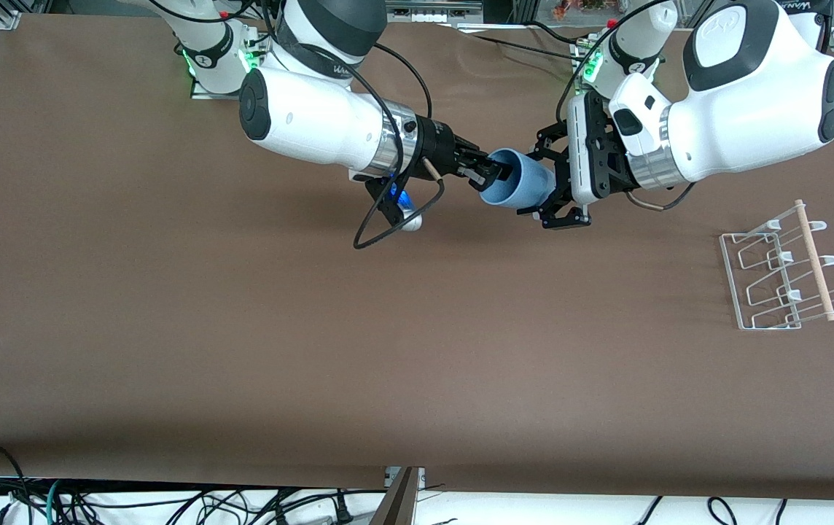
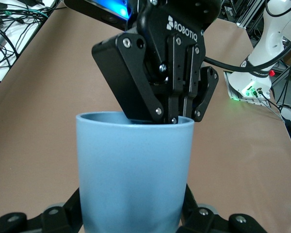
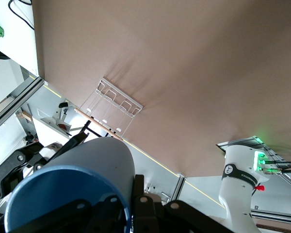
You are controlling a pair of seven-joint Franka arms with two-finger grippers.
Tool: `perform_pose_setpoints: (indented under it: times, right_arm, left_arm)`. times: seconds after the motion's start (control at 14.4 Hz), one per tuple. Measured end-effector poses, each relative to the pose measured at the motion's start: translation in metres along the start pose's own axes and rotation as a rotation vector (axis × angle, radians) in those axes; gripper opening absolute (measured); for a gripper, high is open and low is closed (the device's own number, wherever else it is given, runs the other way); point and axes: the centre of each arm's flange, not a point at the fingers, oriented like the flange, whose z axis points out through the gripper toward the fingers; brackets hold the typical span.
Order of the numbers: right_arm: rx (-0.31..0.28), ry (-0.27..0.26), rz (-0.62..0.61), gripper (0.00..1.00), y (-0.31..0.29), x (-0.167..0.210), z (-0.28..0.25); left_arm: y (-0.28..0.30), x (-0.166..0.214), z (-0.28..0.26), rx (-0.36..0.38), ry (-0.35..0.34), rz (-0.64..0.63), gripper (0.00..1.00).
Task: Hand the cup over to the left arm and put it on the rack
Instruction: 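Close the left gripper on the cup rim and open the right gripper, then carry the cup to the rack with the left gripper while the right gripper withdraws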
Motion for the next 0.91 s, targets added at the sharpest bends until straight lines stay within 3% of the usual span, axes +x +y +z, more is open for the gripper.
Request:
perform_pose_setpoints:
  times: [0.07,0.14,0.49,0.63,0.77,0.91]
  right_arm:
    - [0.001,0.000,-0.001,0.07,0.000,0.000,-0.001]
    - [0.008,0.001,-0.001,0.14,-0.002,0.000,-0.003]
    - [0.071,0.014,0.002,0.64,-0.018,0.010,-0.044]
    - [0.101,0.022,-0.005,0.84,-0.026,0.010,-0.080]
    - [0.067,0.030,-0.006,0.99,-0.025,0.017,-0.126]
    - [-0.040,0.064,-0.026,0.99,-0.011,0.043,-0.189]
  left_arm:
    - [0.000,0.000,0.000,0.000,0.001,-0.001,0.76]
    - [0.000,0.000,0.000,-0.002,0.001,0.000,0.76]
    - [0.000,-0.002,-0.001,-0.011,-0.002,-0.004,0.76]
    - [0.003,-0.009,0.004,-0.049,-0.034,-0.006,0.76]
    - [0.002,-0.027,0.003,-0.065,-0.143,-0.002,0.76]
    - [-0.008,-0.061,-0.013,-0.061,-0.258,-0.029,0.76]
